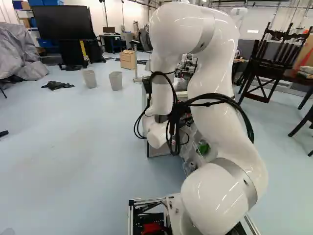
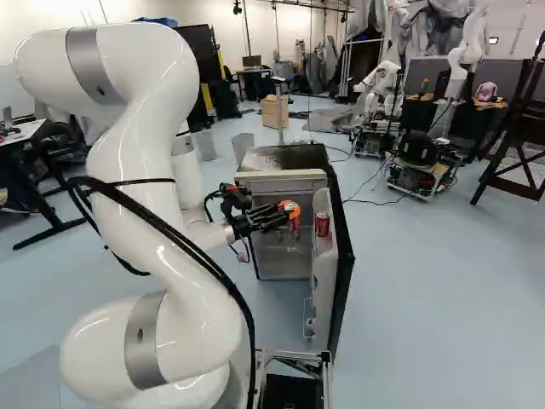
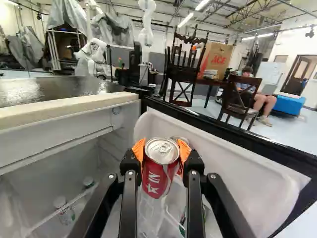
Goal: Grab a drink from the fridge
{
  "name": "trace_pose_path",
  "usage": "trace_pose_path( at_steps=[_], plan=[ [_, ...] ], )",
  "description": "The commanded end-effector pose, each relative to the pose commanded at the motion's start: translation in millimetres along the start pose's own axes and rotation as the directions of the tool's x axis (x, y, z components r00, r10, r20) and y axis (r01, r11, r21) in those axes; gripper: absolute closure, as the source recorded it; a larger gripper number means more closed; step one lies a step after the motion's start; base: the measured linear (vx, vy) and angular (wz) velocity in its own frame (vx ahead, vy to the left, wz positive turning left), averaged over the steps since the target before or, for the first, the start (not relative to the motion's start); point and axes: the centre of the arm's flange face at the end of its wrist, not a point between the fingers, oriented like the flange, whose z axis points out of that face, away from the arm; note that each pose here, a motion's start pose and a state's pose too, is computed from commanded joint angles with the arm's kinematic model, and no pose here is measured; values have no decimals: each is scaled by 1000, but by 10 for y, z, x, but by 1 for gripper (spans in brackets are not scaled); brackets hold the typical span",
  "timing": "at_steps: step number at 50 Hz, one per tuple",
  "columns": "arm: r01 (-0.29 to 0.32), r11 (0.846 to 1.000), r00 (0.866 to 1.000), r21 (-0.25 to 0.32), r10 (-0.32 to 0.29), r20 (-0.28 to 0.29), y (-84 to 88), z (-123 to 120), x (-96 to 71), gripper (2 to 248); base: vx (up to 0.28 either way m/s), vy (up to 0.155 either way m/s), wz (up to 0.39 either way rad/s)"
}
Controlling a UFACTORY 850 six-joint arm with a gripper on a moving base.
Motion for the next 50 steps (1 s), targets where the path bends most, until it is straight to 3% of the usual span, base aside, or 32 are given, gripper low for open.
trace_pose_path(
  at_steps=[13,24,50],
  plan=[
    [15,995,1000,94,-15,-2,-70,-175,-5,157,0,0,0],
    [30,983,1000,184,-29,-7,-117,-335,-8,157,0,0,0],
    [52,917,999,397,-48,-19,-290,-639,-21,157,0,0,0]
  ],
)
